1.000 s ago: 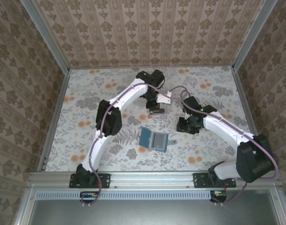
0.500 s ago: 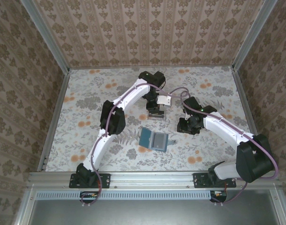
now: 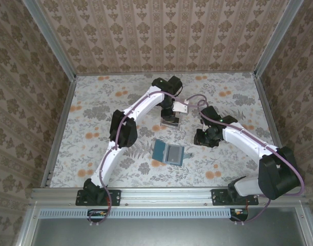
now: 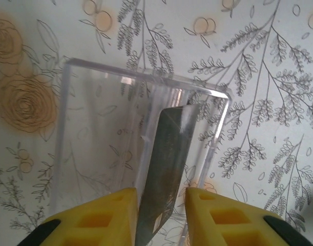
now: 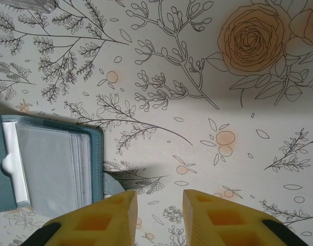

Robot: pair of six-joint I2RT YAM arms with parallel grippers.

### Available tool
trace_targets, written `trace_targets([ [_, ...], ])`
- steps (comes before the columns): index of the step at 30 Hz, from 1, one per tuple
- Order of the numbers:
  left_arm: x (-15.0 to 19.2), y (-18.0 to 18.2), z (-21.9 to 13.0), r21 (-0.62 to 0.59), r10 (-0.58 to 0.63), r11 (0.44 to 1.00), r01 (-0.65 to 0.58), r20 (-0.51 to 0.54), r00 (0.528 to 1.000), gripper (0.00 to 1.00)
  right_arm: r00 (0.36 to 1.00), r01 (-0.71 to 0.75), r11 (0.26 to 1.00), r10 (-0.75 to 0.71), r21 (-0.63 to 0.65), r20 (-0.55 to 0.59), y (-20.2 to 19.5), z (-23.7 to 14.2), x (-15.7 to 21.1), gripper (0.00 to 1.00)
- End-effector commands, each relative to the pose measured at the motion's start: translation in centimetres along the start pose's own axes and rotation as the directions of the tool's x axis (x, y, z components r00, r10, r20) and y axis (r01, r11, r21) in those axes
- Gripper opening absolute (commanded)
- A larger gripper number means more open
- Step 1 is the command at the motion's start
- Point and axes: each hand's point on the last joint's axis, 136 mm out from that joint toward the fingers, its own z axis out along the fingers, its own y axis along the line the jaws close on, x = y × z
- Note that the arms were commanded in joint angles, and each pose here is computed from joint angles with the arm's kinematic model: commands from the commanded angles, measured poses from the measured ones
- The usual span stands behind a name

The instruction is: Take the credit cards out of the card holder

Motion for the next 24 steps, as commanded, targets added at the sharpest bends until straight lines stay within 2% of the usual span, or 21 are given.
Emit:
trace_targets([
  [1,-1.5,0.5,-4.0,-0.077,0.0,0.997,0.006,0.072,0.997,0.33,1.0,0.007,1.0,-0.007,0.009,0.0,-0.5,0.1,0.2,0.3],
  [10,-2.2,0.6,-5.8,-0.116,-0.036,0.992,0.051,0.122,0.992,0.35,1.0,0.001,1.0,-0.001,-0.007,0.007,-0.3,0.0,0.2,0.3],
  [14,-2.7,1.2,-7.0,-0.146,-0.141,0.975,0.166,0.165,0.976,0.33,1.0,-0.008,1.0,0.008,-0.025,0.008,0.0,0.0,0.3,0.3],
  [19,-3.1,3.0,-9.7,-0.229,-0.301,0.902,0.365,0.271,0.914,0.32,1.0,-0.016,0.999,0.017,-0.042,0.008,0.2,-0.2,0.4,0.3],
  [24,-2.6,3.0,-11.3,-0.217,-0.462,0.811,0.544,0.334,0.822,0.32,1.0,-0.024,0.999,0.025,-0.048,0.004,0.1,-0.3,0.8,0.3],
])
